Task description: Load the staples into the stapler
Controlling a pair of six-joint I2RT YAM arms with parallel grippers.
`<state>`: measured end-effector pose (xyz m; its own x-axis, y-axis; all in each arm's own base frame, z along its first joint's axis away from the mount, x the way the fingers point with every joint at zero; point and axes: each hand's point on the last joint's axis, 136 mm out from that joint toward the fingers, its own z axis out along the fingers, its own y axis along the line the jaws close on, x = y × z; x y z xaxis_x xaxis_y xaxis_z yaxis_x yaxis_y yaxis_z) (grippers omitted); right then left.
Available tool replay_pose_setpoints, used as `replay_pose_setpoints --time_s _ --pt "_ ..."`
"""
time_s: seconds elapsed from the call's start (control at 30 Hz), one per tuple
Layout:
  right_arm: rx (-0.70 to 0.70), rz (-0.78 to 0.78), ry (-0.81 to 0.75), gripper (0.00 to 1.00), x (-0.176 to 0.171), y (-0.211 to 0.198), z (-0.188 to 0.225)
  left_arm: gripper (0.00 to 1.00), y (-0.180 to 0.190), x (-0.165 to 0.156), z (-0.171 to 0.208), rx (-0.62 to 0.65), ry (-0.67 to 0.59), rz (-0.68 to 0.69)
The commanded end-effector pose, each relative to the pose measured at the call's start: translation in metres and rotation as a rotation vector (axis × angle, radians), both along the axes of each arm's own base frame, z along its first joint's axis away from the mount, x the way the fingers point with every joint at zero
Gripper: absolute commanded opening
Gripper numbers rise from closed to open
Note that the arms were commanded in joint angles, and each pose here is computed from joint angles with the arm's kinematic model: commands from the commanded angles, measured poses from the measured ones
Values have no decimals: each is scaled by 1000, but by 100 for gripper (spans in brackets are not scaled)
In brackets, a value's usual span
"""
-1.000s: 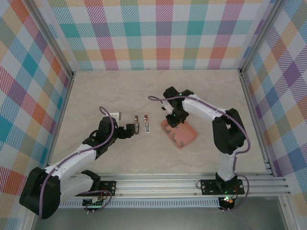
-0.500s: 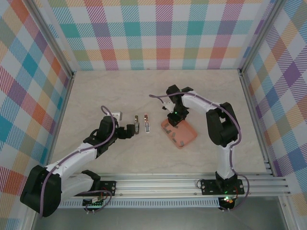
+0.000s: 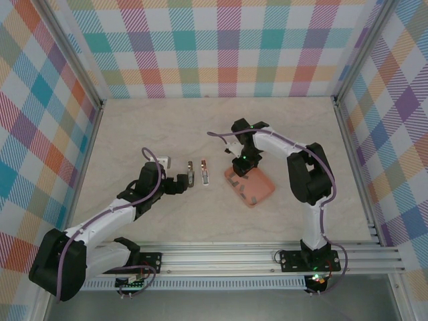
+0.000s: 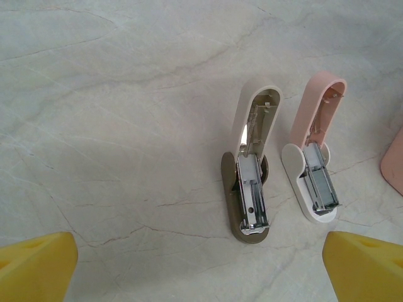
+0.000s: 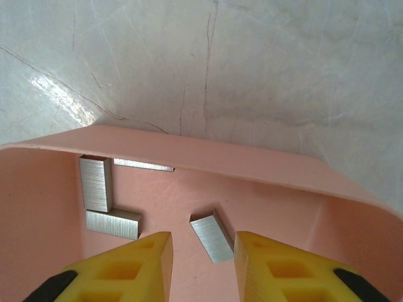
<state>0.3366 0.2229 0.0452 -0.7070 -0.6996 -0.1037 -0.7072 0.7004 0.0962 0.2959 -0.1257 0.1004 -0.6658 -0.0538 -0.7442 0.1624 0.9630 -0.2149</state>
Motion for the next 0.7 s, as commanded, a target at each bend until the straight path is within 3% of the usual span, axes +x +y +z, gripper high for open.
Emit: replay_pose_setpoints --time_s 0.0,0.67 --pt "-8 20 18 32 -5 3 -9 100 3 4 11 -2 -35 7" --pt "-86 44 4 32 -3 -4 -28 100 -1 5 9 -8 -26 -6"
